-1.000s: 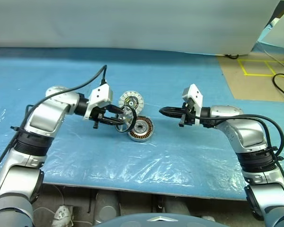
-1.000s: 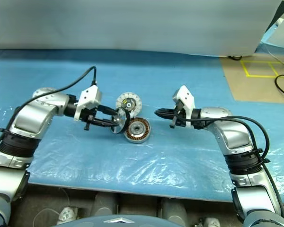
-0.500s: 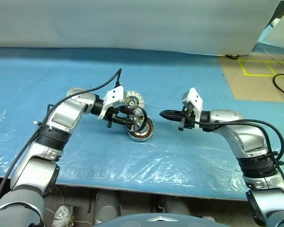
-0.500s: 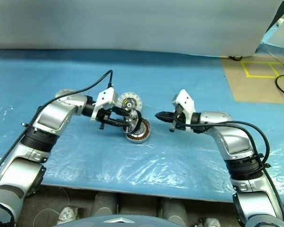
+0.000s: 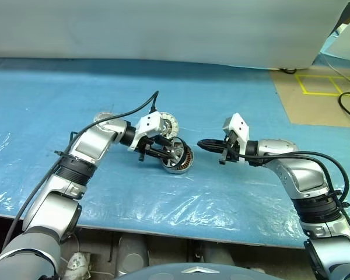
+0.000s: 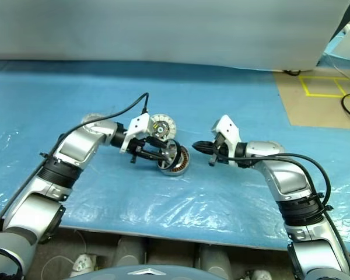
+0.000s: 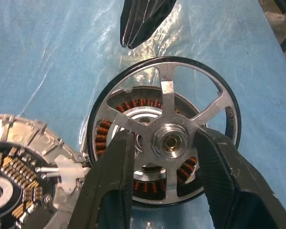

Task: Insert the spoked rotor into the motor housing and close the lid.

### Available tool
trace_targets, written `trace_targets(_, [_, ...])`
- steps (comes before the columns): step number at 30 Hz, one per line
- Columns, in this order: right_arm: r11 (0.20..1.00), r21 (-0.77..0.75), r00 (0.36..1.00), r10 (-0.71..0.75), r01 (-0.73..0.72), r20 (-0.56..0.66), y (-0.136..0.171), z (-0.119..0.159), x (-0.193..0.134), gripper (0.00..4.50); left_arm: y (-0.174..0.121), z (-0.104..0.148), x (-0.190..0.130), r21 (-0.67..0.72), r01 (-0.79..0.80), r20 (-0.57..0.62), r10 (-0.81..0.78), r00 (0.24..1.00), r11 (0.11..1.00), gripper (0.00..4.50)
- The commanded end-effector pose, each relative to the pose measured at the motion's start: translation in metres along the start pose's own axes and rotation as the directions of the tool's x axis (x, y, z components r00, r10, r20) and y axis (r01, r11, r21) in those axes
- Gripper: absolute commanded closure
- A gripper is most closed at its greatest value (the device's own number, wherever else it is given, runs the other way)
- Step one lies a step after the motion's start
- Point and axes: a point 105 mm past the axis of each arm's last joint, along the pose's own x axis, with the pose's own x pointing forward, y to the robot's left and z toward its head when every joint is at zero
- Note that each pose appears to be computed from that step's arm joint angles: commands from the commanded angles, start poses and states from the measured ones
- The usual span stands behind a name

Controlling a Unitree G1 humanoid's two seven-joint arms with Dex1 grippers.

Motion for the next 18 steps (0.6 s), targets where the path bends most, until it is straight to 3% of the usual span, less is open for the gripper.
trace_targets(1, [0.999, -0.047, 1.0, -0.001, 0.002, 0.024, 0.003, 0.009, -0.001, 4.5, -0.001, -0.003, 0.001, 0.033, 0.011, -0.039, -0.009, 0.999, 0.999, 2.91])
trace_targets(9, [0.999, -0.049, 1.0, -0.002, 0.002, 0.015, 0.005, 0.005, 0.0, 4.5, 0.003, -0.009, 0.006, 0.035, 0.014, -0.097, -0.011, 0.995, 0.999, 2.91])
trace_targets(18, [0.999, -0.053, 1.0, -0.009, 0.01, 0.006, 0.005, 0.002, 0.0, 4.5, 0.01, -0.005, 0.008, 0.062, -0.013, -0.083, 0.019, 0.996, 0.998, 2.91])
